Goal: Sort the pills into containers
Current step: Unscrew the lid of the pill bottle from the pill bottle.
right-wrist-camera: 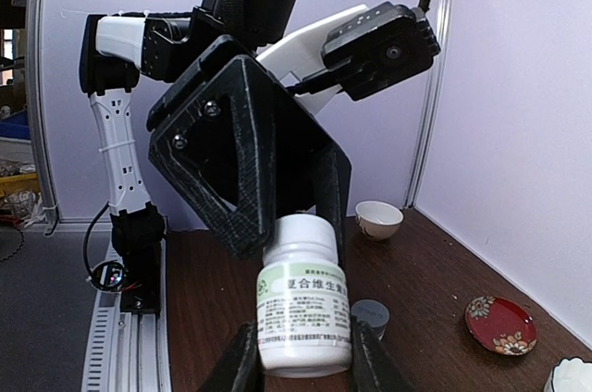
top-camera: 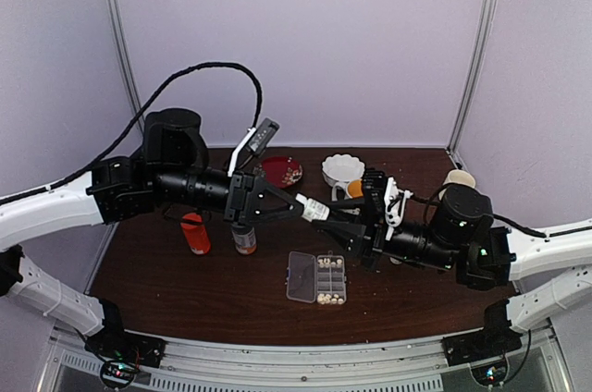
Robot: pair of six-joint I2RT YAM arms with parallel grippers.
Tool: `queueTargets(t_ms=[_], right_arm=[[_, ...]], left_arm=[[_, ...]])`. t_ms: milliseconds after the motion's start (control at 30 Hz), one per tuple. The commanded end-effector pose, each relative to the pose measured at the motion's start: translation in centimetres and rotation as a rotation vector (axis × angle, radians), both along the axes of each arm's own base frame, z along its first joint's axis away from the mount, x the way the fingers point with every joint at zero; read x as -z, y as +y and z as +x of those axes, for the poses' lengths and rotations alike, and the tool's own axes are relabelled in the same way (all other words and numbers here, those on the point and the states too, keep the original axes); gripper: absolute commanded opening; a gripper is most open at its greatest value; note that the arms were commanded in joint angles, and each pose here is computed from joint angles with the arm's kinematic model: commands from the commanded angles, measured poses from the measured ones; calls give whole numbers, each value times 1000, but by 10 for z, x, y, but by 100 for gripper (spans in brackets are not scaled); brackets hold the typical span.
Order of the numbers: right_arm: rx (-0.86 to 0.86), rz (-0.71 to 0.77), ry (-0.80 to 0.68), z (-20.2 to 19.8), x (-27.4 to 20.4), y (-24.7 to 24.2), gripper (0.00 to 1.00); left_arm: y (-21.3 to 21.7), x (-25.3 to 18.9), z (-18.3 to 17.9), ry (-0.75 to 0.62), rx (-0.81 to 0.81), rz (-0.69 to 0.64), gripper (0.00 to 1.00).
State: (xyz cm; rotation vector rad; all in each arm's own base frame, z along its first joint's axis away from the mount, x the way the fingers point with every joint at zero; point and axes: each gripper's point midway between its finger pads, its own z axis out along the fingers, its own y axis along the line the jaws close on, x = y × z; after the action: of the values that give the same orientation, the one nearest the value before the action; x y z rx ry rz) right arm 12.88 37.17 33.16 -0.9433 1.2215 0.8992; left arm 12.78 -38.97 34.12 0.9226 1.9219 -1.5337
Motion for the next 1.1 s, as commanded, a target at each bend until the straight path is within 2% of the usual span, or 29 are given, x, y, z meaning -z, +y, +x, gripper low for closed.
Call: queueTargets(t_ms=[0,133,367,600,867,933,1033,1067], right_arm=[[-20,20,-13,-6,-9,-4,20],[-25,12,-14,-7,-8,-3,20],[-36,-5,-18,-8,-5,0,21],[-34,-29,-27,-7,-2,3,20],[-20,-51,-60,-5,0,3,20],[-10,-62,-76,-4,0,2,19],[-11,-69,-88,-4,0,2,19],[-13,-64,-90,-5,-2,2,19]], left_arm=[[4,-17,-2,-43,-13,-57,47],[6,-17,-1,-46,-18,-58,47],[4,-14,-2,-41,-8,-51,39],[3,-10,-1,-36,-8,-31,24],[2,-9,2,-19,-20,-6,17],[1,-7,3,0,-27,12,19],[-1,-7,0,19,-3,12,41],[-1,-7,-1,20,-3,13,45]])
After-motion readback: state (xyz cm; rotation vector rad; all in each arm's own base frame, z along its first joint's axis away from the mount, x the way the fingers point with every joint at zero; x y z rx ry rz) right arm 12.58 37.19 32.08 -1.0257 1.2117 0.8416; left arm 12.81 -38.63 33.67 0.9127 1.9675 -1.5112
